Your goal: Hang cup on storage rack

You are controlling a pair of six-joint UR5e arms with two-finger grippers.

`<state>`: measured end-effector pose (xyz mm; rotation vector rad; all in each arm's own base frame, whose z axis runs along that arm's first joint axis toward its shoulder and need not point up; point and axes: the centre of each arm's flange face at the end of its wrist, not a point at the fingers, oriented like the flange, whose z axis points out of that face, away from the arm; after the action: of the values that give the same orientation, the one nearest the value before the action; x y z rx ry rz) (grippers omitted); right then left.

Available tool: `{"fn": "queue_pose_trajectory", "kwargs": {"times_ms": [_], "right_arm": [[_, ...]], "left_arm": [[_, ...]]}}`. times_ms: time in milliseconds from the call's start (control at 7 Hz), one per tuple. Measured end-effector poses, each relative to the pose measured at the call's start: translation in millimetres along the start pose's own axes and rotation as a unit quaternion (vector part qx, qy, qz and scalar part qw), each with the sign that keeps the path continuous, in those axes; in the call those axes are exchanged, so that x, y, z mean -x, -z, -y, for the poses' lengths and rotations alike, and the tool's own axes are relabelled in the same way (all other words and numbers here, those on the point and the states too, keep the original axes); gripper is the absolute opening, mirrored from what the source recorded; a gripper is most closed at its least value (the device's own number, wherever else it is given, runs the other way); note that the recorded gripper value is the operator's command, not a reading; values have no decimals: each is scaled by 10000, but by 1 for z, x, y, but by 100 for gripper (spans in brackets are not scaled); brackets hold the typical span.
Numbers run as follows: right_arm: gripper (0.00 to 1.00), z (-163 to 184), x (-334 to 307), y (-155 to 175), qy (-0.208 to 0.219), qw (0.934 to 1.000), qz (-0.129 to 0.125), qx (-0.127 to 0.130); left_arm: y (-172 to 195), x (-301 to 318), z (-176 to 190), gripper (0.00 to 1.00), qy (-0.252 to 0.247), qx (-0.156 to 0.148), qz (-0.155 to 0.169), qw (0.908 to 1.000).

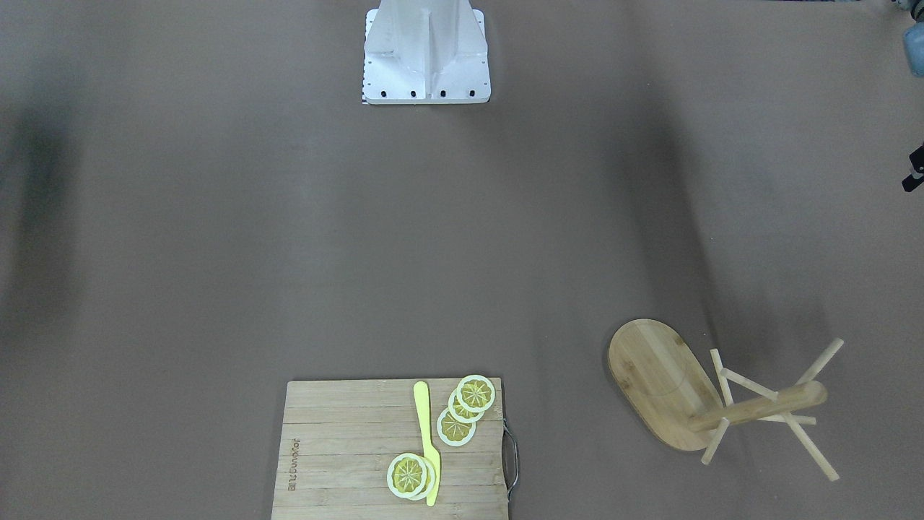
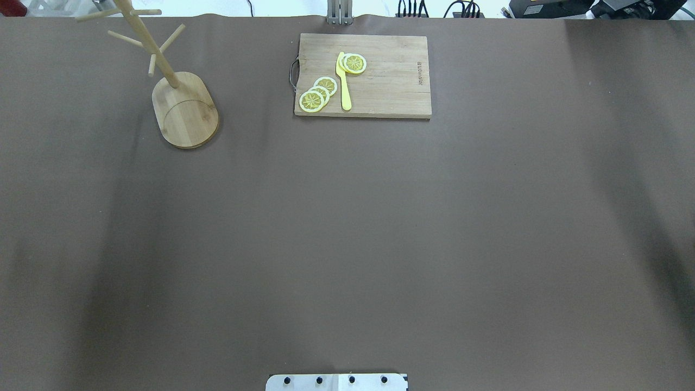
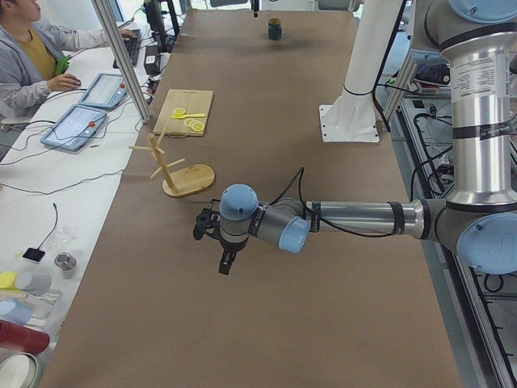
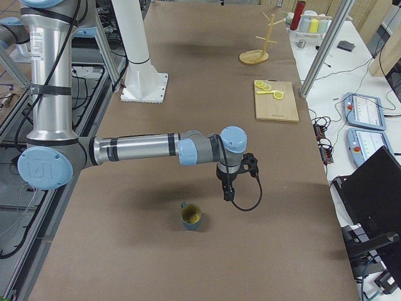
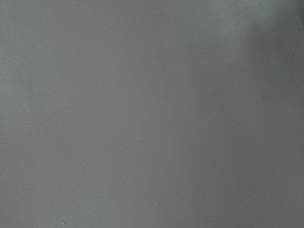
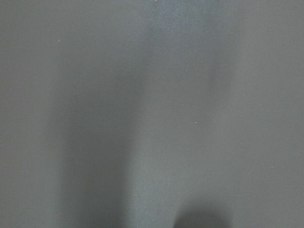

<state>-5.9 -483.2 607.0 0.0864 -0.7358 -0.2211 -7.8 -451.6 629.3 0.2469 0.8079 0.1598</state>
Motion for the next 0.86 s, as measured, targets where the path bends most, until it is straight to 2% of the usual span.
{"fn": "queue_pose_trajectory", "kwargs": {"times_ms": [429,857], "right_arm": [[100,-8,-3,-4,-42,10000,35,46],[100,-25,-3,-7,-96,9997,190,97]], "left_arm": [[-3,2,-7,98,12,20,-41,10000],[-2,-1,-7,98,19,6,-83,10000]]}}
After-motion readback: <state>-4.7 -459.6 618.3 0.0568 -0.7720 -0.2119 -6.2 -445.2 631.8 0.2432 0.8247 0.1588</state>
